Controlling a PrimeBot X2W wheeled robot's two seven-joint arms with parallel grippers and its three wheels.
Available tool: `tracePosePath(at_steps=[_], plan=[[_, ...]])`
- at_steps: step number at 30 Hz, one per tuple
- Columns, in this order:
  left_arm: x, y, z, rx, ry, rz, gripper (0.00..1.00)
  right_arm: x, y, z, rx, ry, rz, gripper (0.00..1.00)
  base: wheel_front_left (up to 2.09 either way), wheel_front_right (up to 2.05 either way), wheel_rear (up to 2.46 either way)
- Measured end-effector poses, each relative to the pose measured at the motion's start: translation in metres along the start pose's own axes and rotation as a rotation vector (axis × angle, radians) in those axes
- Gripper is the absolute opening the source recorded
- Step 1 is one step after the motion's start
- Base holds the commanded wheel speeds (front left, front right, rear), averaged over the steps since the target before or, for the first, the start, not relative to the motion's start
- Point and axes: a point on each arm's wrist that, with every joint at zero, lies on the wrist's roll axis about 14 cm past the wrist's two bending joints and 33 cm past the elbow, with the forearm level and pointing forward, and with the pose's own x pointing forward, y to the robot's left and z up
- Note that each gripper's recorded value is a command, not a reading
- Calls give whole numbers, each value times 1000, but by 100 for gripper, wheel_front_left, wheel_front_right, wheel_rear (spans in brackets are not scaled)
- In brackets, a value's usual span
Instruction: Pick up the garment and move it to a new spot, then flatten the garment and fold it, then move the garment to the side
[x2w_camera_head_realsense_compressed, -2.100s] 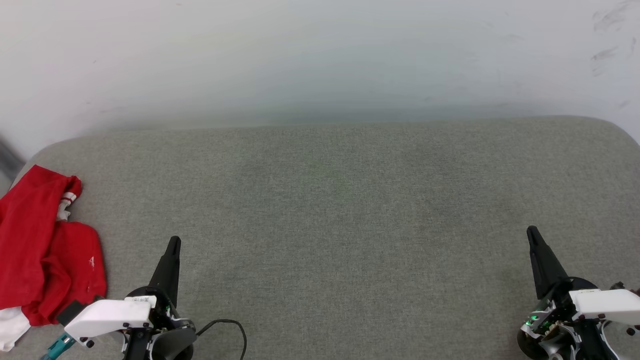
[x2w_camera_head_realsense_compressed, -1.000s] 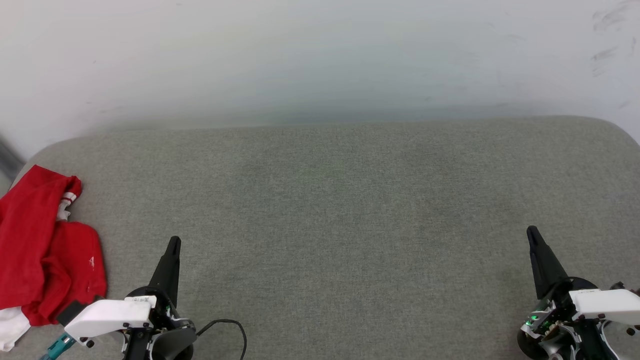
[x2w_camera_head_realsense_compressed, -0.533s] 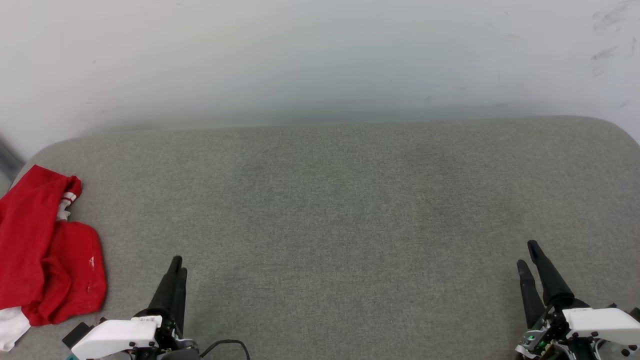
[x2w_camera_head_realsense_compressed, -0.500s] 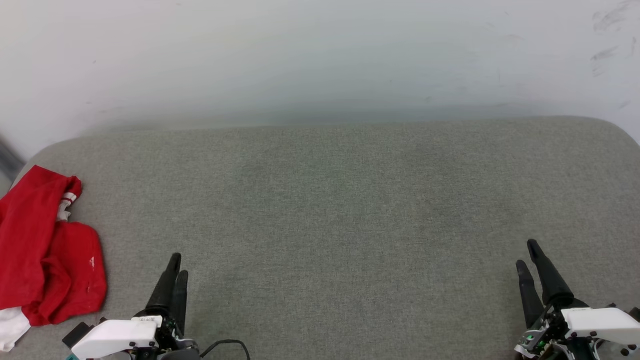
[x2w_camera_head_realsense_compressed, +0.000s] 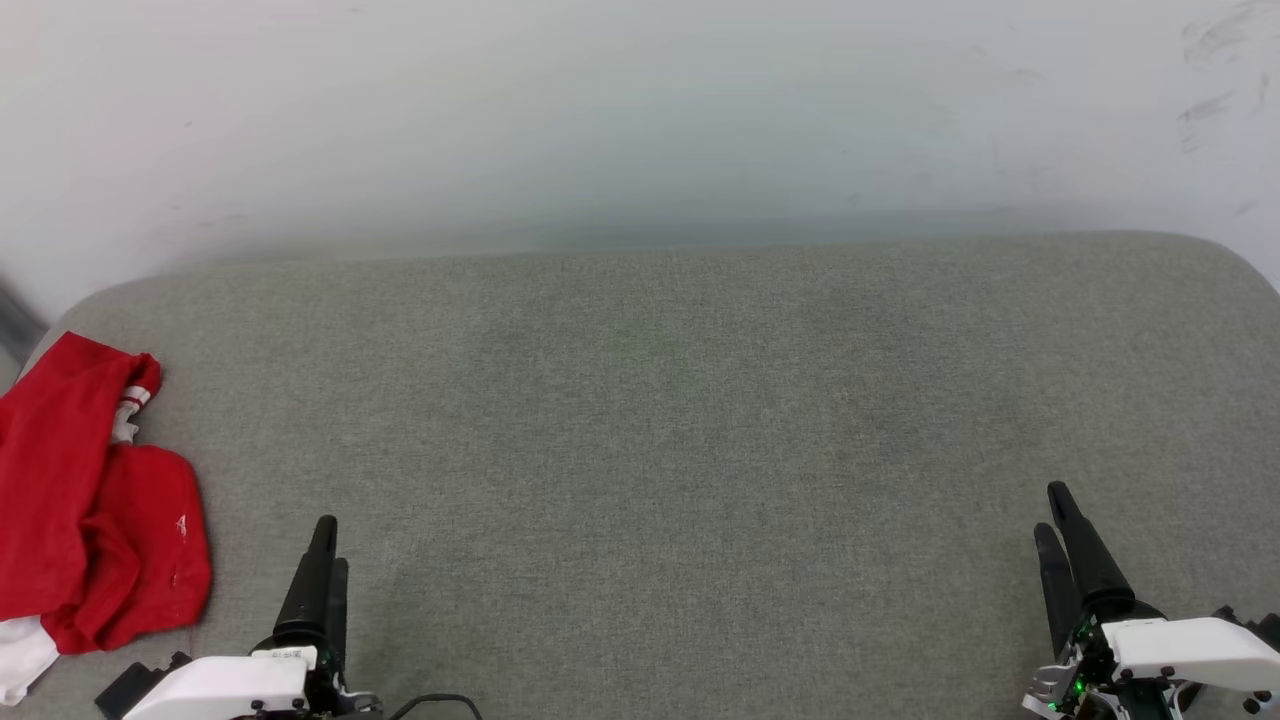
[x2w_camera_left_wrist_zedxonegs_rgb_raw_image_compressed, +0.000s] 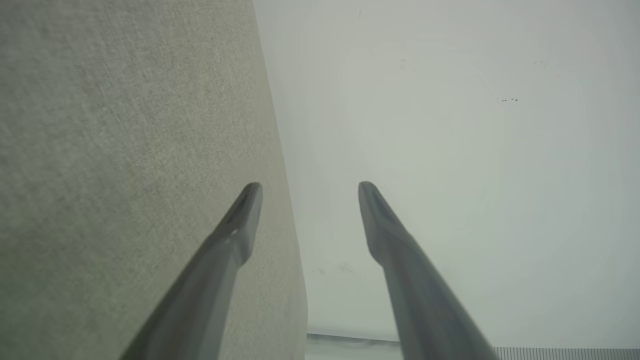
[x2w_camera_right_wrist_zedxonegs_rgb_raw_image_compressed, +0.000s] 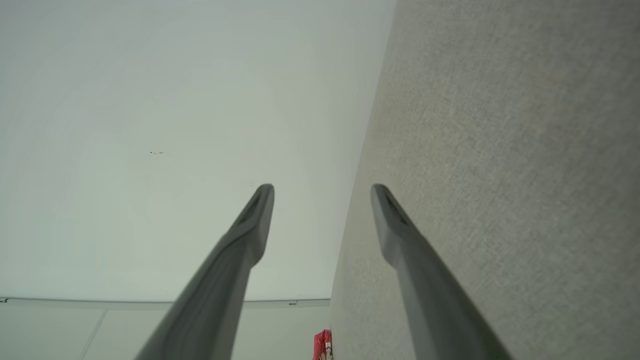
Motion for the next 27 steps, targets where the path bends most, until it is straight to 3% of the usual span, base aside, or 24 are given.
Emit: tracePosePath(at_steps=[6, 16, 27], plan=[[-1, -3, 14, 79, -50, -7, 100, -1, -2, 5, -103, -21, -7, 100, 0, 0, 0], [-3, -10, 32, 225, -118, -23, 100, -1, 16, 13, -384, -55, 44, 100, 0, 0, 0], [-2, -39, 21, 567, -118, -78, 100, 1, 55, -2, -730, -60, 174, 100, 0, 0, 0]])
